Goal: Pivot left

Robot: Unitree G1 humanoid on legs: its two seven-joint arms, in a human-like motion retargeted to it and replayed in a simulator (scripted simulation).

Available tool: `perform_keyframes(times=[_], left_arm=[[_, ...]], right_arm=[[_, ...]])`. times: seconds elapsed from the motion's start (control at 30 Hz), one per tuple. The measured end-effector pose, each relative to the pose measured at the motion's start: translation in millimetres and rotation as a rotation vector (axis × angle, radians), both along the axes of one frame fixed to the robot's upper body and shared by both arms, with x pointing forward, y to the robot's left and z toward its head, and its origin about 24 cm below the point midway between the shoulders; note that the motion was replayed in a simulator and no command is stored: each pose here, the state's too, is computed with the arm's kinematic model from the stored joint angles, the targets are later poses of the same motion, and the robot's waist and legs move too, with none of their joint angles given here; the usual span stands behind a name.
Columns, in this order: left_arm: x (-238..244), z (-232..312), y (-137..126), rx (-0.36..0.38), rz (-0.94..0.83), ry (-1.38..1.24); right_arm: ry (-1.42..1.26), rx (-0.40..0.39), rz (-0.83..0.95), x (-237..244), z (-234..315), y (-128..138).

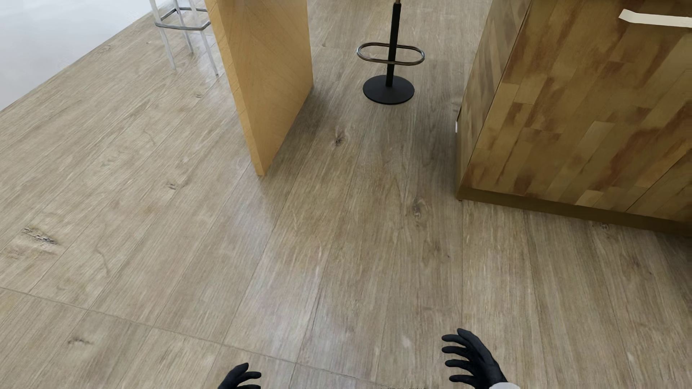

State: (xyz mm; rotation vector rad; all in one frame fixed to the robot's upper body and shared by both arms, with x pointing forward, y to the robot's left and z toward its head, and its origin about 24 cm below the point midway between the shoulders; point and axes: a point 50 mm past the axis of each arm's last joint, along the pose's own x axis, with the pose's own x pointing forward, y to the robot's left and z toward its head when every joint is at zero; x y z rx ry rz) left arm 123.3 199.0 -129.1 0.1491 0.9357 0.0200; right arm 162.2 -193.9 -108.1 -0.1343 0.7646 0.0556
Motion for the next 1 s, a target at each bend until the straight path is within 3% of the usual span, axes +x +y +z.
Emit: perform_keyframes(times=[0.13, 0.2, 0.3, 0.47, 0.6, 0.67, 0.77, 0.83, 0.93, 1.0], left_arm=[[6, 4, 4, 0.003, -0.007, -0.041], [5, 3, -7, -0.028, 0.001, -0.053], [0, 1, 3, -0.020, 0.009, -0.013], [-5, -3, -4, -0.050, 0.033, 0.029], [5, 1, -4, -0.029, 0.010, -0.010], [-7, -1, 7, 0.010, 0.033, 0.016], [-14, -6, -2, -0.012, -0.004, 0.067], [-8, -5, 2, -0.029, 0.016, 0.072], [-8, -5, -12, -0.076, 0.010, 0.035], [-4, -2, -7, -0.057, -0.008, 0.003]], right_arm=[[-0.045, -0.048, -0.035, 0, 3, -6], [-0.020, -0.089, -0.047, -10, -2, -12], [-0.022, -0.112, -0.056, -6, 1, -20], [0.009, -0.004, -0.028, -7, -3, -5], [0.058, -0.050, -0.008, -20, -5, -19], [0.015, -0.089, 0.009, -4, 1, -22], [-0.069, -0.066, 0.034, 3, 5, -4], [-0.072, -0.063, 0.015, 3, 6, -10], [0.012, -0.067, -0.021, -11, -2, -17], [0.062, -0.061, -0.049, -17, -7, -19]])
